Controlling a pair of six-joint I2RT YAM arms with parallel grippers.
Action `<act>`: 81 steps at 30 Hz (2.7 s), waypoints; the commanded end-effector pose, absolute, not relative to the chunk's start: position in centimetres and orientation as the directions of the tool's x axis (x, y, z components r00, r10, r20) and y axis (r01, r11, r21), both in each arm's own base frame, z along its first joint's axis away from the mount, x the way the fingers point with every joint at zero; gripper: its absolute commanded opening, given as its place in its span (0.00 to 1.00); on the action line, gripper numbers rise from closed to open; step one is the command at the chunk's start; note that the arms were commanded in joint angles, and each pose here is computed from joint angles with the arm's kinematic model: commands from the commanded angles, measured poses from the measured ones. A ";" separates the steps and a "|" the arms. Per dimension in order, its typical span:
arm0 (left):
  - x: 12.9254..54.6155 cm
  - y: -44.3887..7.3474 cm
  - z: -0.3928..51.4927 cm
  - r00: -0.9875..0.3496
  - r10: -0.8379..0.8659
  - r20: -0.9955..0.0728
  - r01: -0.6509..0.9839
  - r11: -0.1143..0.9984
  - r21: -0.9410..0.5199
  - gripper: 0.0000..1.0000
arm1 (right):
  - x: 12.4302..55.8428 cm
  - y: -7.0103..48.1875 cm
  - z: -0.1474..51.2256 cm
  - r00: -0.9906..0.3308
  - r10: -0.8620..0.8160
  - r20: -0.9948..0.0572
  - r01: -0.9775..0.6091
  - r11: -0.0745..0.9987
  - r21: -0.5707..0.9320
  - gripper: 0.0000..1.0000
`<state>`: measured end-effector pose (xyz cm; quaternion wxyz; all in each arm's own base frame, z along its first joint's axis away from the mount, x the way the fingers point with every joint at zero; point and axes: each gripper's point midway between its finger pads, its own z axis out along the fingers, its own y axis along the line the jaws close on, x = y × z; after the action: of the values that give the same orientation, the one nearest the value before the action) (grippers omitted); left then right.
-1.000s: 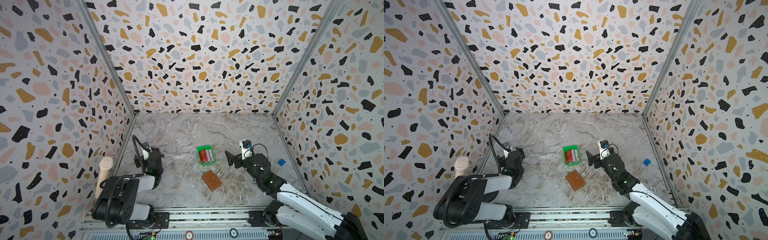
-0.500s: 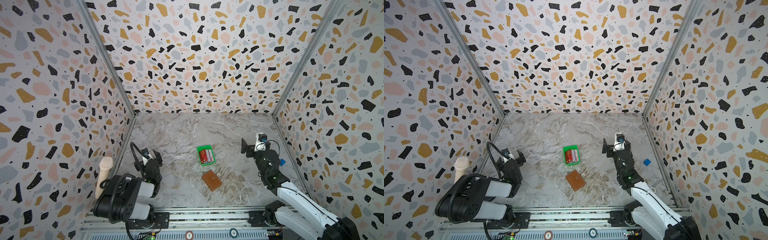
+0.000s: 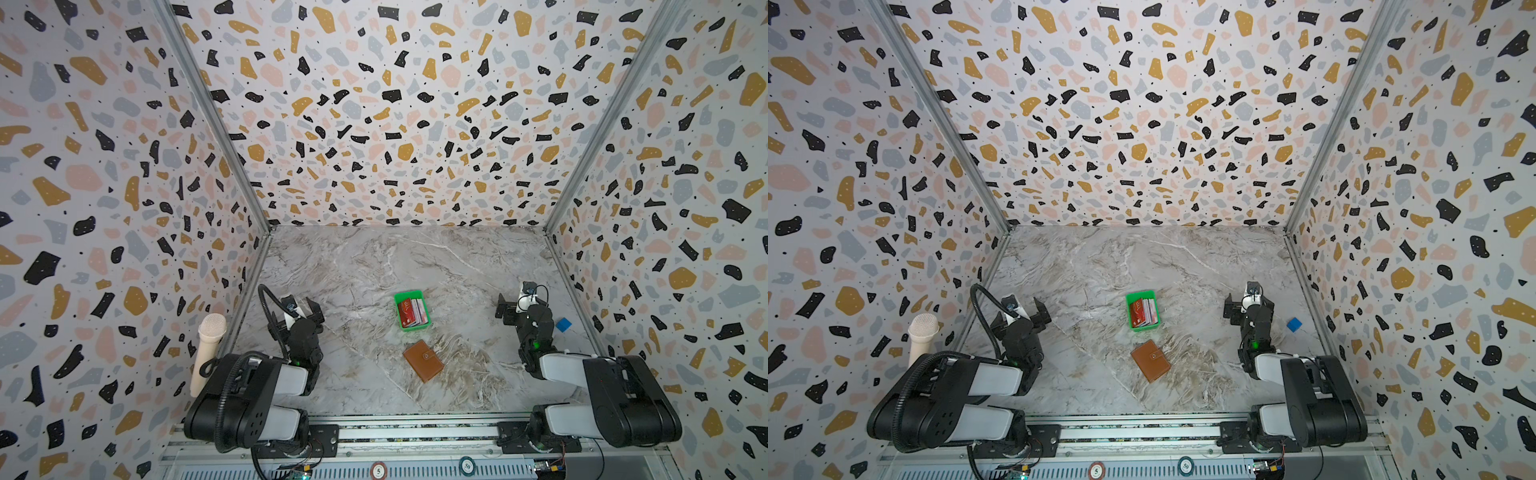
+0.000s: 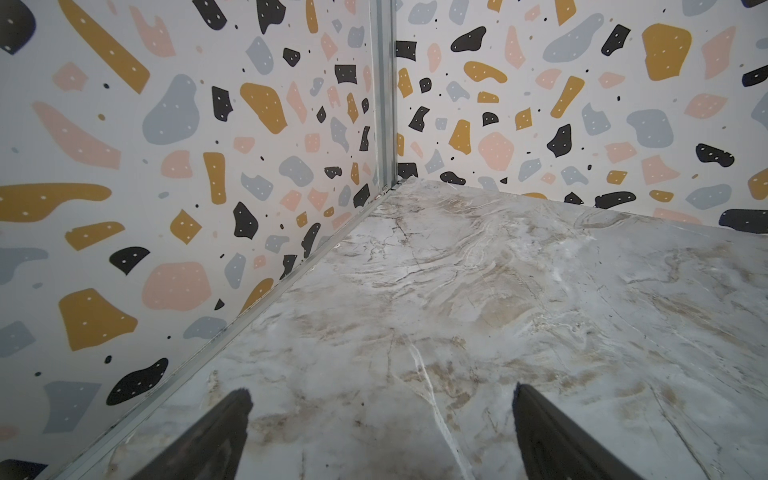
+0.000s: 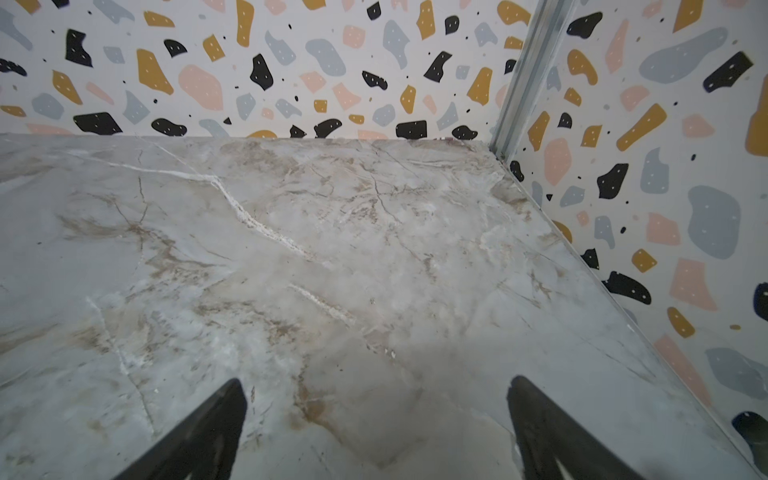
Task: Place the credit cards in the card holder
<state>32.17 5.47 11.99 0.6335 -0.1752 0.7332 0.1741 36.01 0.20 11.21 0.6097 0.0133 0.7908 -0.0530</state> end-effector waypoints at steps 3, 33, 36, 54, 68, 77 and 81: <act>32.8 5.5 13.7 -0.075 -0.040 -0.996 -0.482 0.876 0.001 1.00 | 36.4 0.7 13.0 -0.100 -0.071 -0.992 0.091 0.993 -0.081 0.99; 32.8 5.5 13.7 -0.074 -0.037 -0.997 -0.480 0.877 0.003 1.00 | 36.5 0.5 12.3 -0.147 -0.054 -0.988 0.080 0.995 -0.066 0.99; 32.8 5.5 13.7 -0.077 -0.038 -0.996 -0.480 0.877 0.004 1.00 | 36.5 0.5 12.3 -0.148 -0.054 -0.987 0.081 0.994 -0.067 0.99; 31.9 1.7 24.0 0.028 0.012 -1.000 -0.438 0.899 -0.002 1.00 | 36.5 0.5 12.3 -0.149 -0.052 -0.988 0.080 0.995 -0.065 0.99; 31.4 4.2 15.4 -0.028 0.030 -0.999 -0.510 0.859 0.040 1.00 | 36.5 0.5 12.3 -0.147 -0.054 -0.988 0.081 0.995 -0.066 0.99; 33.5 4.6 13.5 -0.100 -0.023 -0.995 -0.419 0.908 0.021 1.00 | 36.5 0.5 12.3 -0.147 -0.052 -0.988 0.083 0.994 -0.065 0.99; 33.6 4.6 13.6 -0.094 -0.021 -0.995 -0.423 0.906 0.021 1.00 | 36.5 0.5 12.3 -0.147 -0.054 -0.988 0.082 0.994 -0.067 0.99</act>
<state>32.88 4.94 12.05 0.6331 -0.1482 0.7398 0.1728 36.00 0.51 10.51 0.6310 0.0085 0.7741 -0.0508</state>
